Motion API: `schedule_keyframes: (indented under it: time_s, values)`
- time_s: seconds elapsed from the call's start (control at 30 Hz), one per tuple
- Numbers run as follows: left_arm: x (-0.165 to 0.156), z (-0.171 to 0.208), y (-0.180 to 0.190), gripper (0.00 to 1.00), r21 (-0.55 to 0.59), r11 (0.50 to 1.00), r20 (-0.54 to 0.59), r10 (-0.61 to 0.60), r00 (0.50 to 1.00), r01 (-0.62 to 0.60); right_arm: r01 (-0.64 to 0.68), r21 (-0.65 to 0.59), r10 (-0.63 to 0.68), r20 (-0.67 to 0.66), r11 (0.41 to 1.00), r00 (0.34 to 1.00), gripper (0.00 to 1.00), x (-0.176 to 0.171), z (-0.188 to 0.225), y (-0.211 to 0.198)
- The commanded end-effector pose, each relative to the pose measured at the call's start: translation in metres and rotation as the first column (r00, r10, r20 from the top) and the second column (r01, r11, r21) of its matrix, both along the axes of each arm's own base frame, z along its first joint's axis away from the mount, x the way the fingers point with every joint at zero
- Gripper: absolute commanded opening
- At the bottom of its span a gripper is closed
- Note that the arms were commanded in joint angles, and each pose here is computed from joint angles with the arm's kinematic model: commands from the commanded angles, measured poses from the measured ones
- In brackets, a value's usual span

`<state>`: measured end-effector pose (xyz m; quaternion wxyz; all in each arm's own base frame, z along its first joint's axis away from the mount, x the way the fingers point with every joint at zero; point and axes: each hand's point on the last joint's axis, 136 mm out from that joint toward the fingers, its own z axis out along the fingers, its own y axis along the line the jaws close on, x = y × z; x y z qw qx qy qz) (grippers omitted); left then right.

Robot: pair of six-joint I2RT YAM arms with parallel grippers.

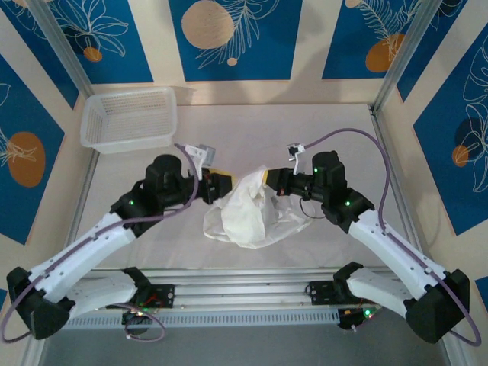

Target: Fold the inside-out t-shirt

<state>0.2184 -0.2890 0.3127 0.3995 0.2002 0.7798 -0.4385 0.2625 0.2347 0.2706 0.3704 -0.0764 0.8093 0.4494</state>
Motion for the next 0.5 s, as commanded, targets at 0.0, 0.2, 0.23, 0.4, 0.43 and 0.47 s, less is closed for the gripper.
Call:
schedule_keyframes:
  time_s: [0.0, 0.2, 0.23, 0.4, 0.43, 0.47]
  values:
    - [-0.011, -0.027, -0.021, 0.32, 0.095, 0.995, -0.056, -0.011, 0.998, 0.016, 0.058, 0.021, -0.058, 0.001, 0.998, 0.998, 0.0, 0.01, 0.016, -0.005]
    - [0.017, -0.05, -0.042, 0.36, 0.237, 0.97, -0.008, 0.056, 0.998, -0.052, 0.055, 0.041, -0.054, -0.02, 0.998, 0.998, 0.0, 0.006, 0.019, -0.006]
    - [0.022, -0.051, -0.046, 0.38, 0.245, 0.968, 0.005, 0.05, 0.999, -0.05, 0.052, 0.042, -0.051, -0.022, 0.998, 0.998, 0.0, 0.004, 0.021, -0.006]
    - [0.03, -0.049, -0.071, 0.47, 0.221, 0.975, 0.018, -0.027, 0.999, 0.023, 0.033, 0.051, -0.032, -0.037, 0.998, 0.999, 0.0, -0.001, 0.02, -0.004]
    - [0.031, -0.05, -0.075, 0.48, 0.211, 0.977, 0.014, -0.038, 0.999, 0.034, 0.032, 0.052, -0.03, -0.04, 0.998, 0.999, 0.0, -0.002, 0.02, -0.003]
    - [0.034, -0.053, -0.077, 0.49, 0.212, 0.977, 0.007, -0.038, 0.999, 0.036, 0.032, 0.053, -0.029, -0.044, 0.998, 0.999, 0.0, -0.002, 0.019, -0.003]
